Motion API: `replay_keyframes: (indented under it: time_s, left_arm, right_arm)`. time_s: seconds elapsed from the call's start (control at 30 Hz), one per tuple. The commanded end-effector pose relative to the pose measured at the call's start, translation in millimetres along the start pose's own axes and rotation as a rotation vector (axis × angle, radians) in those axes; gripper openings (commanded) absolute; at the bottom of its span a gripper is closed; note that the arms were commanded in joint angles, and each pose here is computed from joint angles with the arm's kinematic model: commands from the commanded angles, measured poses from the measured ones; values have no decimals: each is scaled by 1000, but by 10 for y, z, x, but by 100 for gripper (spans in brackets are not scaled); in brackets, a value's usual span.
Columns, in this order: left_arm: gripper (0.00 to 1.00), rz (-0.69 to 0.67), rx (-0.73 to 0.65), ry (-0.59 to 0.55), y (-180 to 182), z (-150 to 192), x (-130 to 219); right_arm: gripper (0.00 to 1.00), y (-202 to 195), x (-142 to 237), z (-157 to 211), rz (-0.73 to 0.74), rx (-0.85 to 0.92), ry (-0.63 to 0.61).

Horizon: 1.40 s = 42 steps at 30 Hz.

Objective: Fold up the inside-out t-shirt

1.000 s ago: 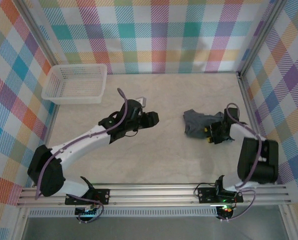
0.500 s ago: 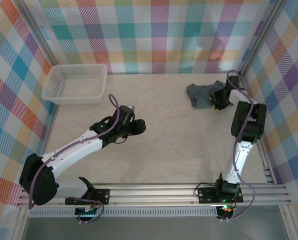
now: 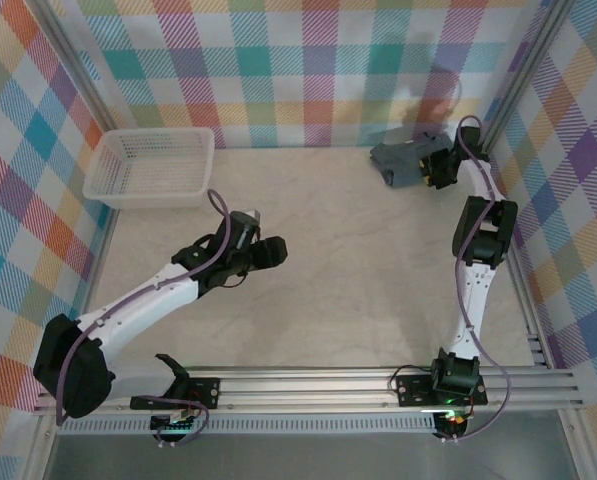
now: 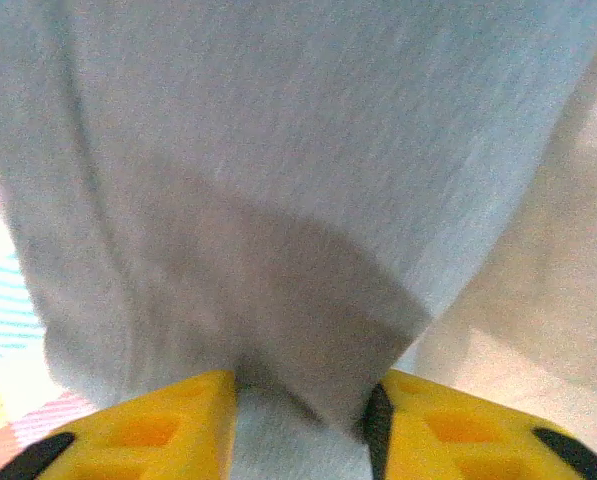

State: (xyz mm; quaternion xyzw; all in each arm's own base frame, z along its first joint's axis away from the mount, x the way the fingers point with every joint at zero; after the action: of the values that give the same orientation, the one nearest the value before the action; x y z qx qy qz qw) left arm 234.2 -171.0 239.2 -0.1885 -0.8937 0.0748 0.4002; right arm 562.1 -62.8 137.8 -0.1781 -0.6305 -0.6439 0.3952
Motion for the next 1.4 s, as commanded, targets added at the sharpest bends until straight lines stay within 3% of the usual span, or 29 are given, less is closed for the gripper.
replay_keyframes:
  time_s: [0.0,0.13,0.23,0.37,0.47,0.53,0.63,0.7,0.77,0.87,0.97,1.1,1.13,1.2,1.23,1.3,1.37]
  left_arm:
    - [77,19,14,-77,29,-65,117]
    - [87,12,-19,-106,38,-100,319]
    - [100,-89,-13,-155,191,-100,541]
    - [100,-247,9,-236,469,-42,780]
    - [100,-359,-69,-316,598,41,867]
    - [100,-426,-118,-353,670,96,890]
    - [100,-539,-214,-403,789,190,804]
    - [100,-618,-273,-424,875,252,708]
    - [100,-655,-301,-423,968,292,604]
    - [100,-635,-301,-410,1121,327,402]
    - [100,-602,-327,-416,1247,384,160]
    - [100,-550,-248,-455,1524,382,-123]
    - [100,-542,-241,-460,1580,370,-194]
    - [100,-534,-285,-395,1663,267,-360]
    - [100,-527,-341,-409,1666,228,-407]
    - [100,-551,-286,-420,1828,299,-538]
    - [100,-475,-272,-433,1959,355,-632]
  right_arm:
    - [48,70,173,418,-24,9,143]
    - [53,-150,320,588,-51,50,112]
    - [57,-252,662,645,-87,151,107]
    - [63,-464,1314,807,-113,381,100]
    - [67,-643,1865,1040,-124,589,58]
    - [70,-865,1994,1114,-107,636,108]
    - [75,-1244,2098,1274,-66,820,-21]
    - [78,-1488,2171,1304,-126,876,-190]
    - [82,-1713,2201,1306,-157,949,-368]
    - [96,-2028,2141,1307,-140,1043,-506]
    - [99,-2143,1944,1291,-161,1070,-471]
    - [100,-1862,1654,1247,-247,1125,-496]
    - [100,-1797,1572,1180,-243,1080,-473]
    - [100,-1699,1305,1342,-225,1222,-361]
    - [100,-1738,1314,1370,-216,1233,-377]
    - [100,-1934,1365,1311,-312,1181,-536]
    - [100,-1910,1364,1301,-248,1158,-517]
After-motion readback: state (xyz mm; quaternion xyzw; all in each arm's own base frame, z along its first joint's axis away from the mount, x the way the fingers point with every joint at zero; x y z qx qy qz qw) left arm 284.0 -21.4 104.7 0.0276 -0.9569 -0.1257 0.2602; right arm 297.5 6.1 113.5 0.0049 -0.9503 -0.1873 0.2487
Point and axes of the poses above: each hand's point on the last joint's axis, 136 mm out from that joint toward the fingers, its own x axis back along the fingers, its own y axis along the line the jaws close on, z = x × y, the point moved 10 cm from there along x, back along the fingers, and after that the axes turned 15 degrees about -x, right-handed, at the moved point
